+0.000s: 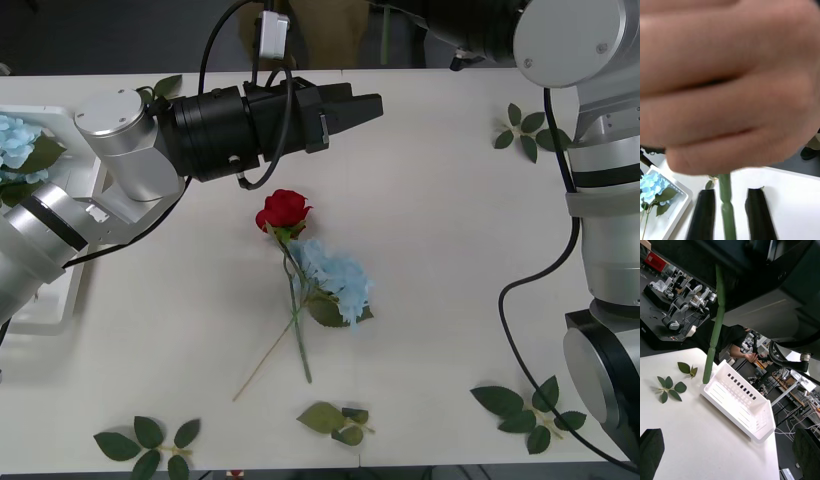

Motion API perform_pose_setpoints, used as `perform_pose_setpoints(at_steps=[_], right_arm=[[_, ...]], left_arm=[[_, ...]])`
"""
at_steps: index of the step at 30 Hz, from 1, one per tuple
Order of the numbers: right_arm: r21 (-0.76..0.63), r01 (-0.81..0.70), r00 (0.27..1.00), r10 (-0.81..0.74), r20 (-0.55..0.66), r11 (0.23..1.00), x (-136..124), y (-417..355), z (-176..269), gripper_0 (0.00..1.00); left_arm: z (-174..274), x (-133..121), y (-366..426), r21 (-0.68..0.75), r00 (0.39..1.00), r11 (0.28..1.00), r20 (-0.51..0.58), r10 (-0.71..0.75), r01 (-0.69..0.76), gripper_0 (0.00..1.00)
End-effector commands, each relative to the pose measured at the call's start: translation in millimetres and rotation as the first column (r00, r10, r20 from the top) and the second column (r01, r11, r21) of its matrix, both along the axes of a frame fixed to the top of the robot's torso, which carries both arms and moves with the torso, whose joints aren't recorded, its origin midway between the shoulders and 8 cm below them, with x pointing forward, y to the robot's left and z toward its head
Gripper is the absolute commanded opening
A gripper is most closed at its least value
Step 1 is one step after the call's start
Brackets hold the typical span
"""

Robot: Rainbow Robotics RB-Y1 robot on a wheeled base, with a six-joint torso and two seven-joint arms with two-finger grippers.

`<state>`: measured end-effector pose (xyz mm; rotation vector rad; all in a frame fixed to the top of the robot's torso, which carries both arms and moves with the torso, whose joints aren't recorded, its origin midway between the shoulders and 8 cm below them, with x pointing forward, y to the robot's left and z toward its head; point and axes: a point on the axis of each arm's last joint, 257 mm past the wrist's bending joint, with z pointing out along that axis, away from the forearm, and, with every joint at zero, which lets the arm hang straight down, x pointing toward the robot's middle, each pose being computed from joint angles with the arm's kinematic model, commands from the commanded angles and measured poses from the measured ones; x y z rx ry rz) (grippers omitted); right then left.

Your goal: Place the red flowers into the right box and the blue flowers into the left box. If a person shows an open palm, hand one flower to the person first, then continue sorting.

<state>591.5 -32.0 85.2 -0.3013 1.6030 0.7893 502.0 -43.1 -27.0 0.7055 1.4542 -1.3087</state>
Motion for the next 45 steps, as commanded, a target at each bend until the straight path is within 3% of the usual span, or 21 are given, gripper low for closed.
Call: perform_pose_setpoints(at_steps=[1, 4, 13, 17, 24, 29, 37, 45], right_arm=[[0.087, -0.063, 0.995, 0.056, 0.079, 0.994, -21.3, 6.8, 59.8, 0.92], [0.098, -0.091, 0.995, 0.086, 0.049, 0.991, -28.1, -3.5, 62.4, 0.97], [0.009, -0.183, 0.979, 0.183, -0.092, 0.983, -71.5, -61.4, 49.1, 0.97], [-0.058, -0.23, 0.964, 0.219, -0.153, 0.971, -89.2, -94.7, 10.8, 0.97], [-0.21, -0.279, 0.959, 0.258, -0.12, 0.937, -99.5, -126.2, -73.1, 0.97], [-0.297, -0.281, 0.96, 0.267, -0.088, 0.913, -99.5, -142.5, -126.0, 0.97], [-0.318, -0.292, 0.952, 0.305, -0.01, 0.902, -85.2, -139.4, -177.2, 0.97], [-0.321, -0.265, 0.954, 0.296, 0.051, 0.909, -71.9, -129.3, -200.9, 0.97]], left_arm=[[8.6, 1.1, 2.0, -0.021, 0.999, 1.0, 0.036, 0.014, -0.013, 1.0], [8.6, 1.1, 2.0, -0.021, 0.999, 1.0, 0.036, 0.014, -0.013, 1.0], [8.5, 1.4, 2.6, -0.02, 0.999, 1.0, 0.036, 0.015, -0.014, 1.0], [8.8, 1.1, 2.0, -0.023, 0.999, 1.0, 0.035, 0.014, -0.013, 1.0], [8.4, 1.1, 2.3, -0.024, 0.999, 1.0, 0.033, 0.014, -0.013, 1.0], [8.4, 1.1, 2.3, -0.024, 0.999, 1.0, 0.033, 0.014, -0.013, 1.0], [-4.1, 1.7, 7.5, -0.008, 1.0, 1.0, 0.015, 0.02, -0.02, 1.0], [-44.2, 7.2, 41.6, 0.167, 0.999, 0.985, 0.025, 0.037, -0.041, 1.0]])
